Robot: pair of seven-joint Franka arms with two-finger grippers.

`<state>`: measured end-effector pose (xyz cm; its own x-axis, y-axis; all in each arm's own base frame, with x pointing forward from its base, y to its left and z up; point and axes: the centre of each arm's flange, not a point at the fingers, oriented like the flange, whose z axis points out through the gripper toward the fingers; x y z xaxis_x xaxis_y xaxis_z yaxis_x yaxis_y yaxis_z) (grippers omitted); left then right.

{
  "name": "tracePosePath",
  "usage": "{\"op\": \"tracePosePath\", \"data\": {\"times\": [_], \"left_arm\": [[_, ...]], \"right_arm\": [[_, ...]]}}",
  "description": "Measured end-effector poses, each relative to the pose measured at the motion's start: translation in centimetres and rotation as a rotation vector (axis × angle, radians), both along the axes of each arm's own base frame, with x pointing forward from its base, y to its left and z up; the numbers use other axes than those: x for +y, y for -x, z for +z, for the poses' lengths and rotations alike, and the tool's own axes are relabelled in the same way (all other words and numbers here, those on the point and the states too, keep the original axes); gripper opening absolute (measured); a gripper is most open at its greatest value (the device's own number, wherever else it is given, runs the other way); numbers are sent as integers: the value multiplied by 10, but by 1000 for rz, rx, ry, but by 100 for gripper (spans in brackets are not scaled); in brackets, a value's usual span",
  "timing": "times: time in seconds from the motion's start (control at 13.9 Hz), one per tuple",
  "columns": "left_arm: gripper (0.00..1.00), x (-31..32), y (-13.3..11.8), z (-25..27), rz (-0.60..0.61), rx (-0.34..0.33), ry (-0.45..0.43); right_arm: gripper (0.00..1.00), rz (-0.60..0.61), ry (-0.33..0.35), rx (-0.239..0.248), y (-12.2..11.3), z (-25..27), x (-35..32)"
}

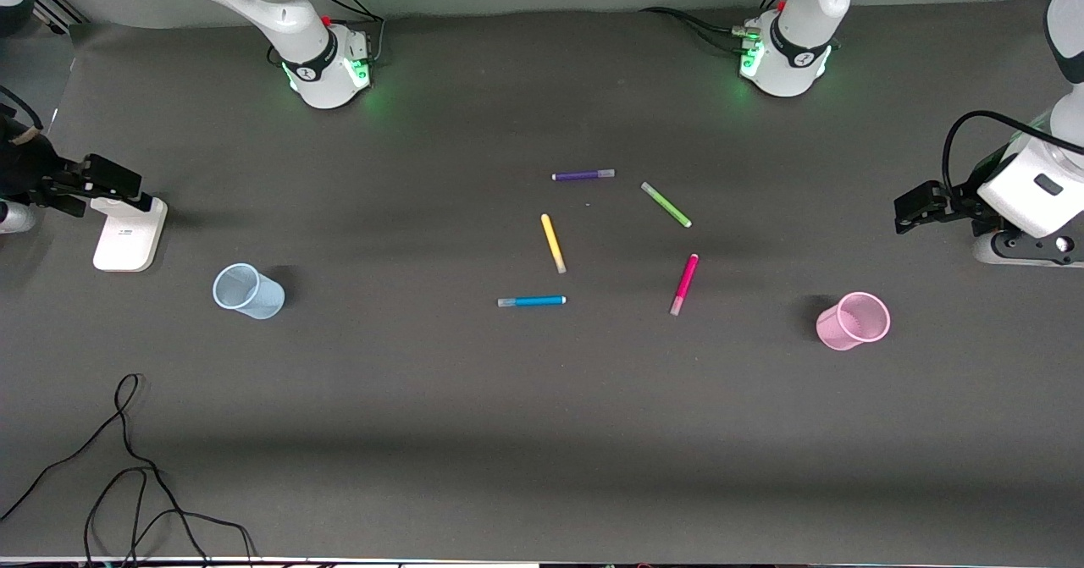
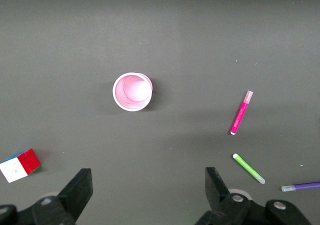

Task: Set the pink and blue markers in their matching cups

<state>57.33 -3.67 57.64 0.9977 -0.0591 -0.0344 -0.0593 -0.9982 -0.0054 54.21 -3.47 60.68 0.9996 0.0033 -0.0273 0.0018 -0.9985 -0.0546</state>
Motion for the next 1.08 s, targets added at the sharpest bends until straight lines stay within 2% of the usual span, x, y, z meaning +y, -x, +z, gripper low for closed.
{"op": "tracePosePath", "data": {"times": [0.36, 0.86, 1.08], "left_arm": [[100, 0, -1, 3, 0, -7, 0], [100, -3, -1, 5, -5, -10, 2], [100, -39, 3, 2, -72, 7, 4]], "right_arm": [[100, 7, -22, -17, -1, 13, 7], [100, 14, -28, 31, 4, 15, 13], [100, -40, -24, 54, -4, 11, 43]]}}
